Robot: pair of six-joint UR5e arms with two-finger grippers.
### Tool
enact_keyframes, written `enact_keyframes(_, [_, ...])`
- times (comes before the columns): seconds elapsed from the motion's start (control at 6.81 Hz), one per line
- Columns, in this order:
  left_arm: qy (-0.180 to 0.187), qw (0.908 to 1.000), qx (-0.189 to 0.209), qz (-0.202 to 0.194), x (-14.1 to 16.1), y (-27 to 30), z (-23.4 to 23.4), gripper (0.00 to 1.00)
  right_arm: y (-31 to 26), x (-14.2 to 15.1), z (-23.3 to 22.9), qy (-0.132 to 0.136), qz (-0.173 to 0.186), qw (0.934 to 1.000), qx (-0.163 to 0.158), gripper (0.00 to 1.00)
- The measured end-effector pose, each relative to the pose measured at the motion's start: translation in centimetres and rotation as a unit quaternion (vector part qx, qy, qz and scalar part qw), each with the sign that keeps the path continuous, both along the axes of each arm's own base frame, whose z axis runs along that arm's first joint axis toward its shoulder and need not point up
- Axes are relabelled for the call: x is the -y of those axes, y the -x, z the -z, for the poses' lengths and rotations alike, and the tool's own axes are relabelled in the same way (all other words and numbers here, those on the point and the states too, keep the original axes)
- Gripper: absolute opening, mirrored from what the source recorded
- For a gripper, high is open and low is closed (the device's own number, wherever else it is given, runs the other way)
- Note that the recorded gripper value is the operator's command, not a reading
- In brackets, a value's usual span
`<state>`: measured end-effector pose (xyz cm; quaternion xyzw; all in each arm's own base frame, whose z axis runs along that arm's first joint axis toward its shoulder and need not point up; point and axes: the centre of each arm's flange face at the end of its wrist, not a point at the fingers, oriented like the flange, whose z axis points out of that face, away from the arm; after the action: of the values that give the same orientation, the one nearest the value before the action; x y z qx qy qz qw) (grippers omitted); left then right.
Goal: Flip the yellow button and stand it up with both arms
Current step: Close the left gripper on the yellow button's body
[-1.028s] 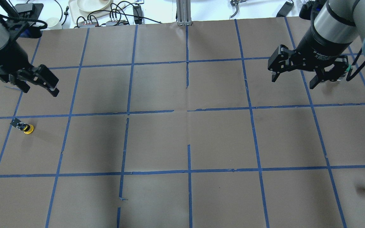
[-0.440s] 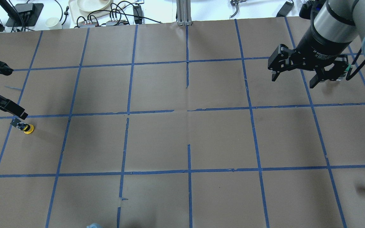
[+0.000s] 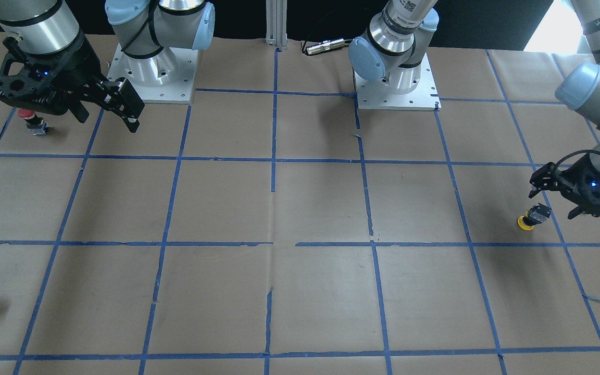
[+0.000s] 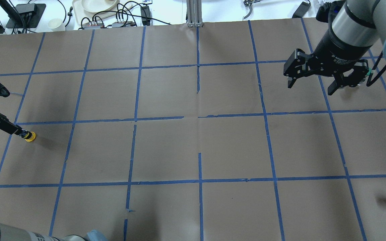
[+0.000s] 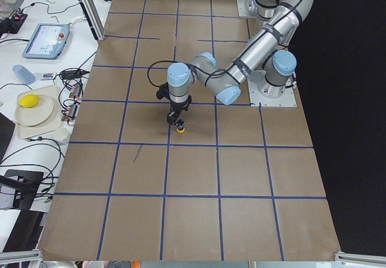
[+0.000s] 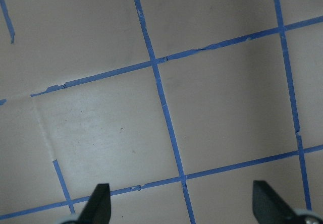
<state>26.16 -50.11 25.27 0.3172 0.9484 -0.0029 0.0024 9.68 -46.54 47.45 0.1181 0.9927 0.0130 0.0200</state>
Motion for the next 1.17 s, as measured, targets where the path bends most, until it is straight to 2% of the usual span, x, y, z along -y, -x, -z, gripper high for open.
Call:
enact_keyframes(0.29, [0.004, 0.9998, -0.017, 0.014, 0.4, -0.3, 2.1, 0.95, 0.2, -0.8, -0.2, -0.017, 0.007, 0.9998, 0.002, 1.0])
enact_keyframes(0.73, [0.003, 0.9996, -0.023, 0.015, 0.7, -0.5, 3.8, 0.88, -0.4, -2.8, -1.4, -0.007, 0.008, 0.9999, 0.007, 1.0])
enact_keyframes(0.88, [0.0, 0.9997, -0.021, 0.015, 0.6, -0.5, 3.9, 0.75, -0.4, -3.0, -1.6, -0.003, 0.009, 0.9999, 0.008, 1.0])
enact_keyframes(1.17, [-0.002, 0.9997, -0.019, 0.016, 0.6, -0.5, 4.0, 0.37, -0.6, -3.2, -2.0, 0.002, 0.012, 0.9997, 0.02, 1.0])
